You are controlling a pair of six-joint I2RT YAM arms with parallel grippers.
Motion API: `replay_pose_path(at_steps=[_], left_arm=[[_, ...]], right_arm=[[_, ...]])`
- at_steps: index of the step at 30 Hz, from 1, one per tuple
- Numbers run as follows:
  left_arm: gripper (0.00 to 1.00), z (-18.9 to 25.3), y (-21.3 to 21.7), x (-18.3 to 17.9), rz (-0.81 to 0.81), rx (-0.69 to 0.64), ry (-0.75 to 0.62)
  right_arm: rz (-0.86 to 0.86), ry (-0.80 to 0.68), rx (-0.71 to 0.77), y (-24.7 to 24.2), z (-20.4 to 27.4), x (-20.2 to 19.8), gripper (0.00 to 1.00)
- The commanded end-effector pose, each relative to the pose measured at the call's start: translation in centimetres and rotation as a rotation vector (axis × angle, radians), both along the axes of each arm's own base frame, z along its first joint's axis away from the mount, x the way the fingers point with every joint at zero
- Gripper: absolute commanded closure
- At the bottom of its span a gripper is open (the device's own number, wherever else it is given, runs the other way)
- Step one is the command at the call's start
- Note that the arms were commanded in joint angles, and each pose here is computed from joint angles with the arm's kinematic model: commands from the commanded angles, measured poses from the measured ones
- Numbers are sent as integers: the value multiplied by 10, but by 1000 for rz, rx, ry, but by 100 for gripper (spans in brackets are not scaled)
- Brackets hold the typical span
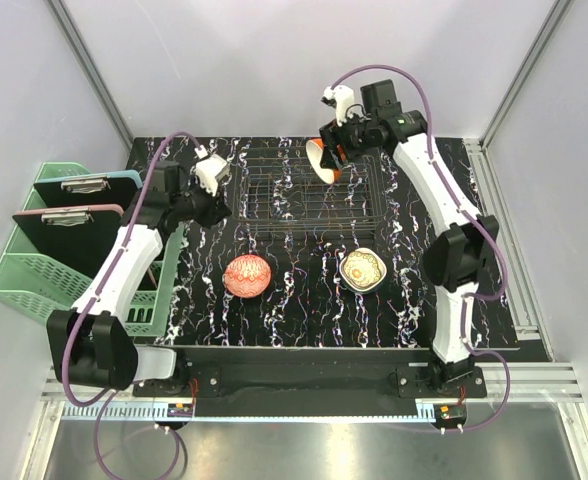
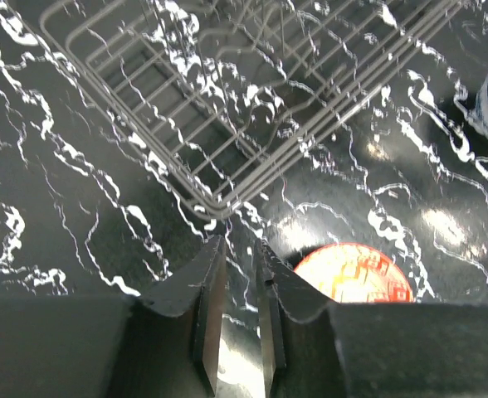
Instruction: Load the bowls into the dish rack
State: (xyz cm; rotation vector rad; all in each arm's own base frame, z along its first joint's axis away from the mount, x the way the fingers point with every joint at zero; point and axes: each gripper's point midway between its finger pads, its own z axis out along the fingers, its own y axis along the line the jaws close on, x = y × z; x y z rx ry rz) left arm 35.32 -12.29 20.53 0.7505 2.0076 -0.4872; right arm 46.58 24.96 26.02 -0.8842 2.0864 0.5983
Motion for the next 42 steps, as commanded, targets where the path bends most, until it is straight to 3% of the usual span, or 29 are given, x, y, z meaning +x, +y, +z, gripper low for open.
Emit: replay_pose_path(at_steps=[1,4,10,11,17,42], left_arm=[[76,6,1,-18,-74,3,-4],[72,0,3,-29,-102,14,24],[37,-15,12,-46,-113,44,51],[25,-17,13,-48,-110,47,53],[2,-27,23,-54,-82,64,69],[1,-46,35,-65,-57,67,101]], right_arm=[[-16,-165,-218,-10,-12,36,100],[9,-216,-287,-4,-22,50,100],[41,-338,-371,16,-30,80,100],[48,-340,-386,19,-38,83,100],[78,-412,-450,38,-50,96,100],[230,-593,-593,92,-70,104,100]])
